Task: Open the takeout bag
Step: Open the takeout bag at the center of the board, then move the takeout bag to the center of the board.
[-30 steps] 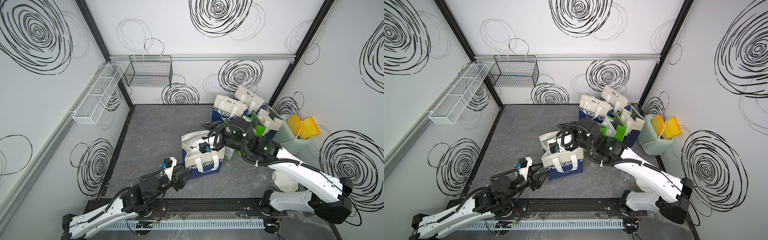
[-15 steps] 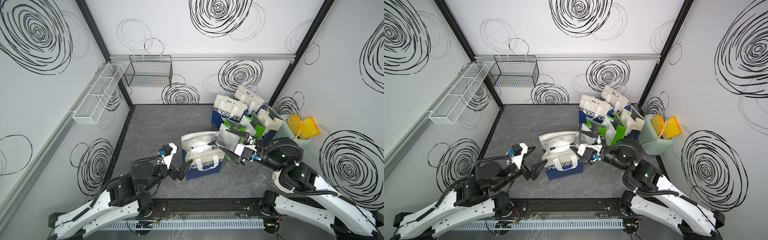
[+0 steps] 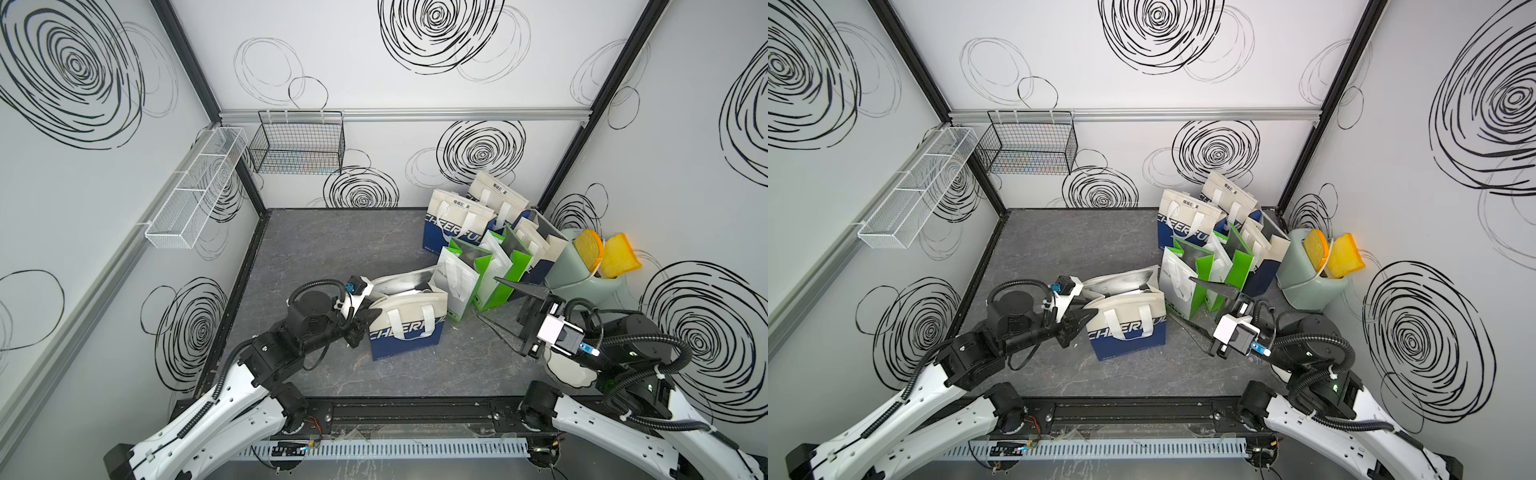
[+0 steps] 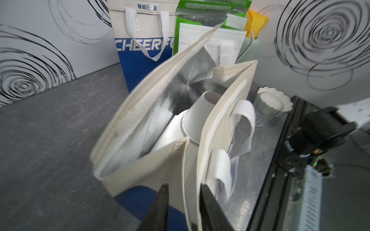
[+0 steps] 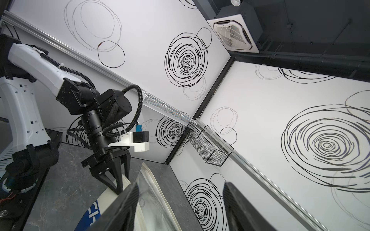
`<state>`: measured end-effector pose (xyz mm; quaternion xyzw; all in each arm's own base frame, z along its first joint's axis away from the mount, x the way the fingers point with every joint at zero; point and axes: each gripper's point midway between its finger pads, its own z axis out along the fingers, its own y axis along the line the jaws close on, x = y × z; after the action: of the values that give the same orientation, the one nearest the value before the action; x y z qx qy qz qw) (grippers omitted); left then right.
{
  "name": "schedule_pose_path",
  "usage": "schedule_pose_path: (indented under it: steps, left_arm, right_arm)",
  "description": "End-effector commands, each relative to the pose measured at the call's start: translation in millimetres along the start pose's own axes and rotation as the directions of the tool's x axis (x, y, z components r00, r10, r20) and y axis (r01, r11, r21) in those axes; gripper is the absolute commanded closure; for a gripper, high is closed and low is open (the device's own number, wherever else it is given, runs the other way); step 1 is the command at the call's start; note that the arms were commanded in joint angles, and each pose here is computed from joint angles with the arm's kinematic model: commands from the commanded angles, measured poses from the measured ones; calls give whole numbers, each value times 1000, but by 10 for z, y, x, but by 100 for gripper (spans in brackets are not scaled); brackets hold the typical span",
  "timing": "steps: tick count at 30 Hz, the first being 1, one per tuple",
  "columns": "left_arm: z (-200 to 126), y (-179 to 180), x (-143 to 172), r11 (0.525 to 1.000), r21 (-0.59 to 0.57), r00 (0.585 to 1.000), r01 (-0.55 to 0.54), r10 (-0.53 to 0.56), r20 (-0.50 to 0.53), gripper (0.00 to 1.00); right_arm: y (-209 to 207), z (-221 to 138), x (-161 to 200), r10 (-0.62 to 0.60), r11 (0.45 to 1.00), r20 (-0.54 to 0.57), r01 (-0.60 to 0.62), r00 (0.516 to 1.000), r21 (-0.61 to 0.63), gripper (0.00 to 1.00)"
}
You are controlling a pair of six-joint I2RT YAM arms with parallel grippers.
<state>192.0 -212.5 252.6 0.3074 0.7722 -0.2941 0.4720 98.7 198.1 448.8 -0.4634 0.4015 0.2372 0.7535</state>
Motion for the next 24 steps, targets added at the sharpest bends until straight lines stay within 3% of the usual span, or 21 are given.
schedule_pose_path:
  steps: [1, 3, 11, 20, 24]
  left_arm:
    - [-4, -172, -166, 994, 100, 998, -34, 28, 56, 91]
    - [-8, -110, -194, 997, 63, 998, -35, 31, 63, 100]
    - [-6, 539, -372, 975, -216, 994, -60, 79, 78, 100]
    - [-403, 1523, -863, 862, -506, 972, 14, 107, 208, 100]
    - [-419, 1798, -1000, 821, -571, 973, 3, 129, 190, 100]
  right_arm:
    - [-21, -57, 6, -7, 1000, -4, 7, 1000, 19, 30]
    - [-23, -78, 4, -10, 1000, -4, 10, 1000, 22, 30]
    - [13, -83, 114, -11, 1000, -19, 11, 1000, 29, 29]
    - [81, -42, 257, -7, 1000, -52, 8, 999, 9, 29]
    - [117, -12, 329, -4, 1000, -61, 4, 998, 3, 29]
